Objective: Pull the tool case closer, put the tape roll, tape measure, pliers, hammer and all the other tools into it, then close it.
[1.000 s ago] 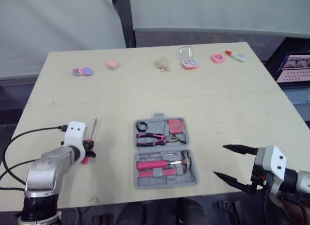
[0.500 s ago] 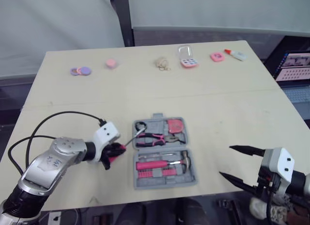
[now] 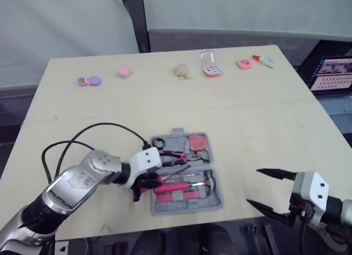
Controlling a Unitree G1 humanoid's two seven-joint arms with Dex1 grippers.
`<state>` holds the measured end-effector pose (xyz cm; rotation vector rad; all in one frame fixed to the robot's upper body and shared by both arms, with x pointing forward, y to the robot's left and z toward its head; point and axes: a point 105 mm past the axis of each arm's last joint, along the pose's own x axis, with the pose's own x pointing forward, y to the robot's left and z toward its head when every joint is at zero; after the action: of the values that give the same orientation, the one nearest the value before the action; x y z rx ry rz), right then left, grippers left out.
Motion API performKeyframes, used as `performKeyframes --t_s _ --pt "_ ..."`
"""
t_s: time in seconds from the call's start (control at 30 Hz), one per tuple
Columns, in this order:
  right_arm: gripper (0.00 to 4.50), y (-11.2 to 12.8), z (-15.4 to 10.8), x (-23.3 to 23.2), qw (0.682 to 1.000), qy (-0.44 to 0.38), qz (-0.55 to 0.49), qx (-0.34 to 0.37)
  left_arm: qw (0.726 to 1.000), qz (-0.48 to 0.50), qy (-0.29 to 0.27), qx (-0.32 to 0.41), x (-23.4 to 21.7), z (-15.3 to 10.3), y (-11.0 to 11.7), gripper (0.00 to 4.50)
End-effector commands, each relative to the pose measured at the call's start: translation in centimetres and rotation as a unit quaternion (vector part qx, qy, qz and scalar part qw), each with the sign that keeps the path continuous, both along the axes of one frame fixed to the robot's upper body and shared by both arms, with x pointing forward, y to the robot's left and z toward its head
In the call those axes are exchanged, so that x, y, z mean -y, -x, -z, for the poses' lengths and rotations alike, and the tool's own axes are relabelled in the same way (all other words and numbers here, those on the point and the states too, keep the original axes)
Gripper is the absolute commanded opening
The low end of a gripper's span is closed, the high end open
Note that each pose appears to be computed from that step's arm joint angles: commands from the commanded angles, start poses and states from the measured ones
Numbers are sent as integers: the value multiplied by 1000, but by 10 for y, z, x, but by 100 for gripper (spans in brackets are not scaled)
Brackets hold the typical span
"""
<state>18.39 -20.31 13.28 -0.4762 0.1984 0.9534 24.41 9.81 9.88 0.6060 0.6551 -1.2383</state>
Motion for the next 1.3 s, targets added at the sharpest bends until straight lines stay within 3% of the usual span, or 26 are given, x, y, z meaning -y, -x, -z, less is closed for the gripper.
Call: performKeyframes --t_s 0.03,0.2,0.77,1.3 --pt "450 5 0 -7 1000 -2 -14 3 999 30 -14 3 4 2 9 51" --pt "450 5 3 -11 1000 -4 -22 -2 997 70 -26 -6 16 6 24 51" --pt "450 11 2 -12 998 7 -55 -14 982 128 -135 -25 46 1 31 51" --pt "450 25 3 -7 996 32 -75 -22 978 103 -176 -36 76 16 22 51"
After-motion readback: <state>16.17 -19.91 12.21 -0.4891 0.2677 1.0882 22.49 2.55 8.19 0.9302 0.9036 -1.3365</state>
